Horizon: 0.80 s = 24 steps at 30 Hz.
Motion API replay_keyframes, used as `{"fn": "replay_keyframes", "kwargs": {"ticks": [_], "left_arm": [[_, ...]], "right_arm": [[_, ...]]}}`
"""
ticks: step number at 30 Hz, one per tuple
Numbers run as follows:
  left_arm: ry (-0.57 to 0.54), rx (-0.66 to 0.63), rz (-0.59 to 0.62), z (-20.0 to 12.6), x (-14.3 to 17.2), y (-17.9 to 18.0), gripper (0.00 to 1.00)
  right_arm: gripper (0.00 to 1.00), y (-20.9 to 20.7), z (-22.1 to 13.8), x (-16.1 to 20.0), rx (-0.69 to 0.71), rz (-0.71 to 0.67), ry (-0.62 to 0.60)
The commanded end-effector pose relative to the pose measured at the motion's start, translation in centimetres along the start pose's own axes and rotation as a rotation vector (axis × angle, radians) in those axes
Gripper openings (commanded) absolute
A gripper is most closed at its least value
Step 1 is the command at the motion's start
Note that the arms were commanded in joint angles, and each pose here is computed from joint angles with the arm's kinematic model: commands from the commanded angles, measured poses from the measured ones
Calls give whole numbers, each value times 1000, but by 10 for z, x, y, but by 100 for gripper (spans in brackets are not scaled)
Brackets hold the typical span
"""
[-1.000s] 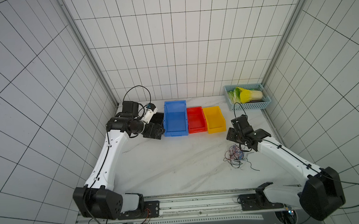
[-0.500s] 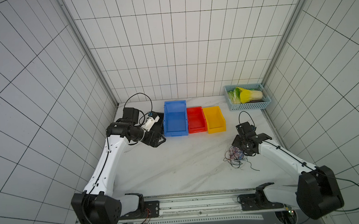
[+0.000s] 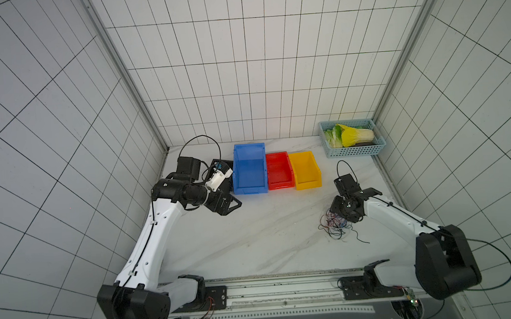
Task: Untangle and sort cables by color
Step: Move the bin to the center of the board.
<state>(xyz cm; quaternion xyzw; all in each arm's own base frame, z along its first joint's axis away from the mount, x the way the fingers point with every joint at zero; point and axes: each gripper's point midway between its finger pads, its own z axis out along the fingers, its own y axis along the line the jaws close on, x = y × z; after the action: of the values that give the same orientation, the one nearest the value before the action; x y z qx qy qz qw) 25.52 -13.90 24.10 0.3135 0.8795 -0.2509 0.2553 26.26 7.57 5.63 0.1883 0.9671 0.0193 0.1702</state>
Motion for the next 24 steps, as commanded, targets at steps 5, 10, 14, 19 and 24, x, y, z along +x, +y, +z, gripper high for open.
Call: {"fn": "replay_keyframes", "kwargs": {"ticks": [5, 10, 14, 19, 24], "left_arm": [[-12, 43, 84, 16, -14, -17, 98], [-22, 101, 155, 37, -37, -34, 98], [-55, 215, 234, 52, -54, -53, 96], [-82, 290, 371, 81, -72, -74, 95], [-30, 324, 393, 101, -79, -90, 95]], "right_arm": [[9, 28, -13, -10, -9, -139, -41], [0, 42, -38, -16, -73, -235, -113], [0, 50, -59, -11, -122, -316, -157], [0, 45, -69, -9, -128, -314, -175], [39, 25, -56, -32, -91, -223, -110]]}}
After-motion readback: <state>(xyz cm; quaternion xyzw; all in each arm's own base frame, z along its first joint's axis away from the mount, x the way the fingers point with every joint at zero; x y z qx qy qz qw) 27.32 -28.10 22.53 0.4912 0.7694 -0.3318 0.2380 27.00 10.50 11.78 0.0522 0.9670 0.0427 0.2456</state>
